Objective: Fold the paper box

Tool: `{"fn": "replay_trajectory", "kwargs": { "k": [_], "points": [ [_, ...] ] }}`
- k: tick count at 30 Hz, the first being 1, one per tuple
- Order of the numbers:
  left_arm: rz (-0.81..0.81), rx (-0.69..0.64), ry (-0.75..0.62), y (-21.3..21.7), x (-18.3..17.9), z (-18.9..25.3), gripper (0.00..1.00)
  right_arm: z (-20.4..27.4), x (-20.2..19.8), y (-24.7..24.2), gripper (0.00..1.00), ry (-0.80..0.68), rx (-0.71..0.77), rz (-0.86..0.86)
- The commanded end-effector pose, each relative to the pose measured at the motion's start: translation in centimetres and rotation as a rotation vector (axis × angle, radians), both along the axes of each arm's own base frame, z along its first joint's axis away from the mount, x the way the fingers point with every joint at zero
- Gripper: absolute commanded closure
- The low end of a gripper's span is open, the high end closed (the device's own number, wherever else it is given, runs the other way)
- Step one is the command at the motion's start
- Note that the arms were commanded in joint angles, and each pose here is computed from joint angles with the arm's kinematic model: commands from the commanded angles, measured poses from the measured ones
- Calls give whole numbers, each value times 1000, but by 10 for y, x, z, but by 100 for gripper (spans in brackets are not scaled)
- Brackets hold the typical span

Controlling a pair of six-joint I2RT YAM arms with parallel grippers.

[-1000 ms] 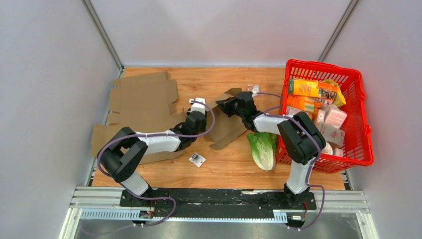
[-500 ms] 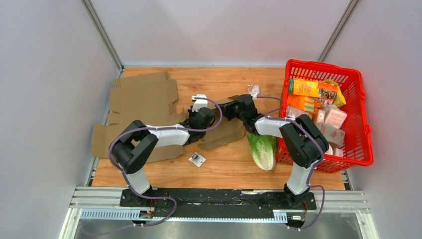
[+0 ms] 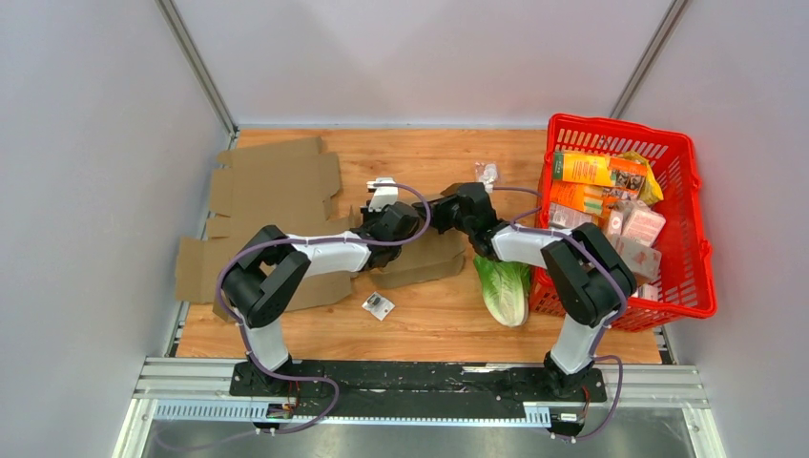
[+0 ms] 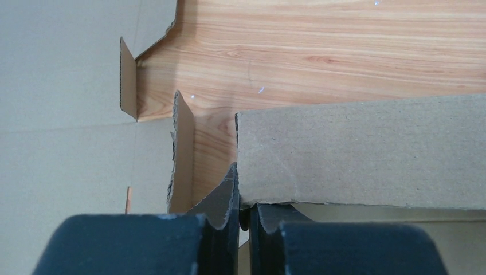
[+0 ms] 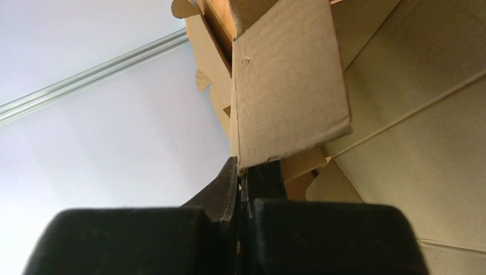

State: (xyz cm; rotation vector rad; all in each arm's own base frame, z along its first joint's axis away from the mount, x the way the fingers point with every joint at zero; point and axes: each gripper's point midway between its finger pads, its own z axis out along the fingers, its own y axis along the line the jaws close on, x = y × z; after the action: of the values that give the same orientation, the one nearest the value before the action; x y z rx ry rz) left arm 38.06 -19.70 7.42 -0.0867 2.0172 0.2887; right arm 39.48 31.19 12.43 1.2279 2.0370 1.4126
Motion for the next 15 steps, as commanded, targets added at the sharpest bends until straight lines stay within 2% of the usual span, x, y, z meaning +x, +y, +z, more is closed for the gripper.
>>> {"fn": "replay_trajectory", "kwargs": {
  "k": [1,2,3,4,6,7,8,9,10,11,12,13,15],
  "points": [
    [-57,-31,-55,-10,8,17,97,-2,-14,-3,99,-3,-66,56],
    [-79,-47,-57,-12,7,22,99,4,-12,-6,95,-38,-103,71],
    [-94,-48,-57,-14,6,25,100,12,-12,-10,79,-115,-189,113],
    [-109,-56,-59,-15,5,29,100,6,-15,-19,66,-121,-280,156],
    [-142,-73,-54,-17,0,40,100,28,-13,-24,40,-211,-390,240],
    [-149,-78,-52,-17,-2,43,100,31,-26,-34,33,-292,-542,354],
    [-156,-94,-66,-15,-4,56,100,41,-31,-39,29,-337,-609,405],
    [-154,-90,-51,-11,-9,57,100,59,-33,-44,18,-397,-690,449],
    [-155,-93,-53,-9,-12,62,100,70,-52,-57,12,-474,-802,559],
    [-176,-114,-69,-9,-15,76,100,77,-60,-61,8,-523,-846,616],
    [-188,-102,-54,-7,-20,80,100,82,-76,-70,4,-511,-882,689],
    [-193,-95,-37,-4,-24,82,100,87,-80,-82,4,-544,-975,725],
    [-210,-109,-24,1,-34,97,100,105,-97,-100,4,-551,-1041,749]
  ]
}}
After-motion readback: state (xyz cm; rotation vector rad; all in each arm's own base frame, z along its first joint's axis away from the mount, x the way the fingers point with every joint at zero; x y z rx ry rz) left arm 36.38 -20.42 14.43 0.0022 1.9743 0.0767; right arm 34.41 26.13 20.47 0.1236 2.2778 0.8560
